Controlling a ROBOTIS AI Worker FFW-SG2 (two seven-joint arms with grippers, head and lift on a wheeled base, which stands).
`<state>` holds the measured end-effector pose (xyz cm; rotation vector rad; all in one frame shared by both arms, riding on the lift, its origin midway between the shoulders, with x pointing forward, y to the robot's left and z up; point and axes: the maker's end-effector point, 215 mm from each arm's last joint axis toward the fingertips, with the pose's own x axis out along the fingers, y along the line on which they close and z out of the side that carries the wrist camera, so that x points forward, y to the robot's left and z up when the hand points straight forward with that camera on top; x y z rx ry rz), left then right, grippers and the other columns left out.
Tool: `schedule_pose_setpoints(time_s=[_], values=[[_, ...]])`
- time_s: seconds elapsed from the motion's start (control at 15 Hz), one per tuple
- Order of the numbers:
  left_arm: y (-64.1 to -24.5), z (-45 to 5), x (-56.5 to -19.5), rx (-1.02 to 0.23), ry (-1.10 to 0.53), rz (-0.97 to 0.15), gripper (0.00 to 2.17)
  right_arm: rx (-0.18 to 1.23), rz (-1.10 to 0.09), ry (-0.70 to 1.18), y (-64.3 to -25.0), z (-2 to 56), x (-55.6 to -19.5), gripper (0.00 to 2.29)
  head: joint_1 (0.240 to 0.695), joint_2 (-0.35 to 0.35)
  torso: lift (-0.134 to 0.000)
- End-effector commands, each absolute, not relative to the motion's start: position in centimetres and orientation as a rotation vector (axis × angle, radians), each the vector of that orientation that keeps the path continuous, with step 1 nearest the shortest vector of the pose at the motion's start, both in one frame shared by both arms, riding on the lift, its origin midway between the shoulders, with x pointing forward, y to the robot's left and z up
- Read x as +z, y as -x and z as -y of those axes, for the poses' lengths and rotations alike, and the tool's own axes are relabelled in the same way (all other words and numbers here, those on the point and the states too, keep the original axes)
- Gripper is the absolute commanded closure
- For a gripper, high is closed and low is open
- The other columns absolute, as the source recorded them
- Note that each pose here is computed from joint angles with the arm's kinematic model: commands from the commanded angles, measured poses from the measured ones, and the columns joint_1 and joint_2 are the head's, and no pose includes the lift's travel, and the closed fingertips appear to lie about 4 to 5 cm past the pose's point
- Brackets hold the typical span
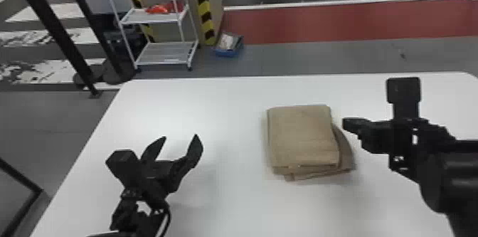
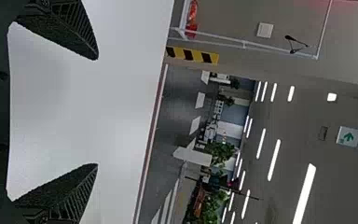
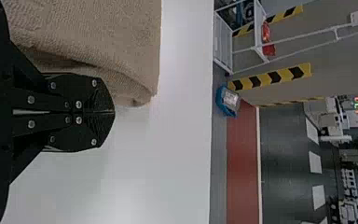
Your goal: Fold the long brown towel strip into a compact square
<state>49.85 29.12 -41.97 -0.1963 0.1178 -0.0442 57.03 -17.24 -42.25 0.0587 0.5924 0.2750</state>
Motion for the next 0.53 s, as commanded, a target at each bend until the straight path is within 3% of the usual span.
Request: schedule_pose_setpoints(time_s=[0.0, 0.07, 0.27, 0.4, 0.47], values=[[-49.9, -28.5, -41.4, -0.057, 0.195, -0.109, 0.05, 0.199, -0.537, -0.074, -53.6, 21.6, -40.3, 1.50, 0.695, 0.125, -0.126], [-49.9, -27.8, -41.2, -0.069, 0.197, -0.110, 0.05, 0.170, -0.485, -0.074, -52.1, 23.4, -38.6, 1.37, 0.695, 0.107, -0.126], [-50.1, -26.4, -40.7, -0.089, 0.194, -0.106, 0.06, 0.246, -0.337, -0.144, -49.9, 23.3, -34.8, 1.43, 0.695, 0.051, -0.126], [-50.0, -26.0, -40.9, -0.092, 0.193, -0.112, 0.06, 0.293, -0.306, -0.154, -50.5, 21.8, -33.7, 1.84, 0.695, 0.039, -0.126], [-49.9, -26.0, -41.1, -0.091, 0.193, -0.114, 0.06, 0.315, -0.314, -0.155, -51.5, 20.5, -34.1, 1.94, 0.695, 0.041, -0.126]])
